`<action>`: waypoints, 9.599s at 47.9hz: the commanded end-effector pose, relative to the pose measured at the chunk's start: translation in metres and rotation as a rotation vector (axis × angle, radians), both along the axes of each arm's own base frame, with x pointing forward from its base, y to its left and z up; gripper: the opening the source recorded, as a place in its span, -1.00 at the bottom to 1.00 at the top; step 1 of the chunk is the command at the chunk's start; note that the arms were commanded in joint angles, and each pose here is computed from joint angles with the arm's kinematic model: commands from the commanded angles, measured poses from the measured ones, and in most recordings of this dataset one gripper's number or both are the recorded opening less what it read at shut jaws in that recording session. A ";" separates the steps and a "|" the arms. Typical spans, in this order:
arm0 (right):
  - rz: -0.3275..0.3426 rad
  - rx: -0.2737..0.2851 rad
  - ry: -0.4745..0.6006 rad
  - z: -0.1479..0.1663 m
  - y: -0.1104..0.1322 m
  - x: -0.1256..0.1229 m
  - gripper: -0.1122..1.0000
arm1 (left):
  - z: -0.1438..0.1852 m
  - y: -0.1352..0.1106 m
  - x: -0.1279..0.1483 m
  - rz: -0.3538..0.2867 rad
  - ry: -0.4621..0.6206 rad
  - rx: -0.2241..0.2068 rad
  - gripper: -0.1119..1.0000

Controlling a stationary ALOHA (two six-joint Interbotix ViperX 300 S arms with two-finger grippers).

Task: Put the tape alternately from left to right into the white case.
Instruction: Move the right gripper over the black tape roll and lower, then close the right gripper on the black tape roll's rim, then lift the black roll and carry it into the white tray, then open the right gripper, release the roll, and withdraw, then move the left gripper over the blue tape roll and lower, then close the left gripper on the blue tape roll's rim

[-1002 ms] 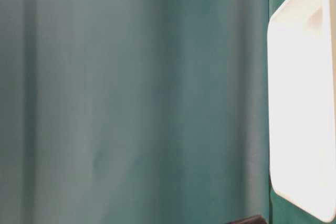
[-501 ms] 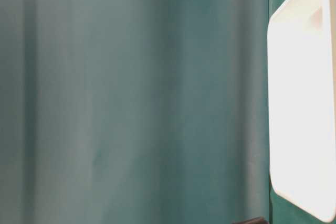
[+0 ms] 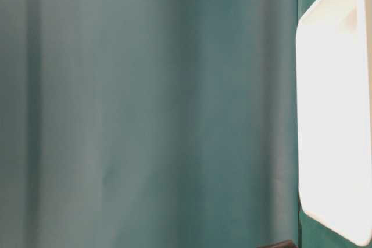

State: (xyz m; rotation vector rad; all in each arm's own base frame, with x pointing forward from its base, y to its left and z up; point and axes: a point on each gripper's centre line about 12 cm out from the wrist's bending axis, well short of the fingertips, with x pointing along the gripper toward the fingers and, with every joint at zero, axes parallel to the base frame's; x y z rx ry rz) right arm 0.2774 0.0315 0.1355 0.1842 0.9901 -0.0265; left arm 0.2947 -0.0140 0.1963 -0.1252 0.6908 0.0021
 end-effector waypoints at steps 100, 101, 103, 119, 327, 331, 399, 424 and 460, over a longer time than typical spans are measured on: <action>-0.028 -0.015 -0.246 0.048 -0.016 0.024 -0.37 | 0.001 -0.001 0.000 -0.003 -0.006 -0.003 0.17; -0.035 -0.018 -0.251 0.049 -0.019 0.025 -0.37 | 0.002 -0.001 0.000 -0.004 -0.008 -0.002 0.17; -0.047 -0.029 -0.260 0.051 -0.025 0.027 -0.37 | 0.002 -0.001 0.000 -0.003 -0.008 -0.003 0.17; -0.206 -0.152 -0.311 0.067 -0.102 0.036 -0.37 | 0.002 -0.001 0.000 -0.003 -0.009 -0.003 0.17; 0.045 -0.087 -0.199 0.023 -0.010 0.060 0.67 | -0.014 -0.008 -0.009 0.028 0.038 -0.067 0.16; 0.045 -0.087 -0.201 0.024 -0.010 0.060 0.67 | -0.013 -0.010 -0.008 0.023 0.037 -0.067 0.16; 0.057 -0.086 -0.204 0.024 -0.006 0.060 0.67 | -0.081 -0.059 0.015 0.075 0.360 -0.177 0.16; 0.058 -0.086 -0.203 0.023 -0.006 0.060 0.67 | -0.091 -0.061 0.022 0.080 0.404 -0.166 0.12; 0.058 -0.085 -0.203 0.023 -0.006 0.060 0.67 | -0.083 -0.071 0.022 0.043 0.405 -0.155 -0.85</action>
